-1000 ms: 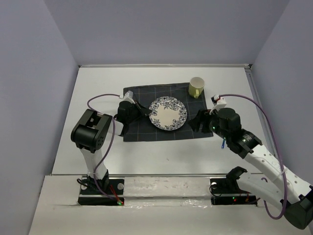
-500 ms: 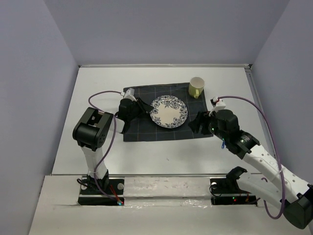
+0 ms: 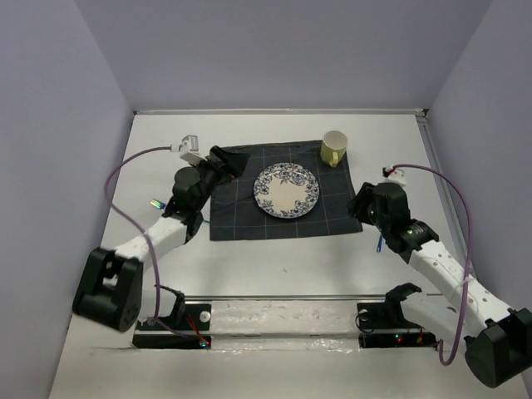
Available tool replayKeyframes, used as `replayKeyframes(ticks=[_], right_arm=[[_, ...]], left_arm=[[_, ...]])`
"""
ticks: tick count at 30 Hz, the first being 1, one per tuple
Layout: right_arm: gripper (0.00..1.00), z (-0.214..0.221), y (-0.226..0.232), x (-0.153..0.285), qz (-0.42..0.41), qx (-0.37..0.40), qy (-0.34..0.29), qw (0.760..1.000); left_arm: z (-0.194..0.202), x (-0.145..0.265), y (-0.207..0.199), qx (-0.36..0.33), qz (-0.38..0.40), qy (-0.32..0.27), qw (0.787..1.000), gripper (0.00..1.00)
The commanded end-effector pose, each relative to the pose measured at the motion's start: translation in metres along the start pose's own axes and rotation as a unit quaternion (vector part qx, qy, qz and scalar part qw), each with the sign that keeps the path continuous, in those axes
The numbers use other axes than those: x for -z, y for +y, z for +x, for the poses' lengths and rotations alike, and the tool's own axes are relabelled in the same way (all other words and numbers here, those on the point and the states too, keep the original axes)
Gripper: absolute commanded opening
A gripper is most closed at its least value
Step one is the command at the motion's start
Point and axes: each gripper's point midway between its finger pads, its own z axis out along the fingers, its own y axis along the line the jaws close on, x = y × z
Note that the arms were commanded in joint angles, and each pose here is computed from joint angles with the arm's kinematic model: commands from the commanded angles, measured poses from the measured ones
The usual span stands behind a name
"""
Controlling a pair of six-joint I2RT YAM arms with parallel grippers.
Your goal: Set the dinner table for one person
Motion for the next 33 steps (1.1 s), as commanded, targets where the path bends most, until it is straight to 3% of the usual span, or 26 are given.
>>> replayKeyframes(ticks=[1, 6, 9, 13, 16, 25, 33], right_arm=[[0.47, -0.007, -0.056, -0.013, 0.084, -0.083, -0.014, 0.993], [0.45, -0.011, -0.101, -0.019, 0.156, -0.114, -0.018, 0.981], [0.45, -0.021, -0.124, -0.022, 0.191, -0.13, -0.022, 0.973], [0.46, -0.022, -0.151, -0.03, 0.209, -0.159, 0.006, 0.965], [0.47, -0.005, -0.163, -0.036, 0.234, -0.163, 0.05, 0.957], [0.49, 0.012, -0.167, -0.043, 0.253, -0.159, 0.116, 0.947], [0.41, 0.03, -0.172, -0.06, 0.258, -0.153, 0.17, 0.939]], left_arm=[[-0.043, 0.042, -0.039, -0.042, 0.023, -0.055, 0.997, 0.99], [-0.076, 0.11, -0.103, -0.116, 0.09, -0.059, 0.987, 0.99], [-0.08, 0.143, -0.108, -0.184, 0.08, -0.045, 0.979, 0.99], [-0.063, 0.165, -0.08, -0.244, 0.051, -0.027, 0.968, 0.99], [-0.064, 0.177, -0.071, -0.252, 0.033, -0.038, 0.966, 0.99], [-0.062, 0.195, -0.093, -0.265, 0.086, -0.047, 0.959, 0.99], [-0.062, 0.207, -0.105, -0.265, 0.109, -0.056, 0.957, 0.99]])
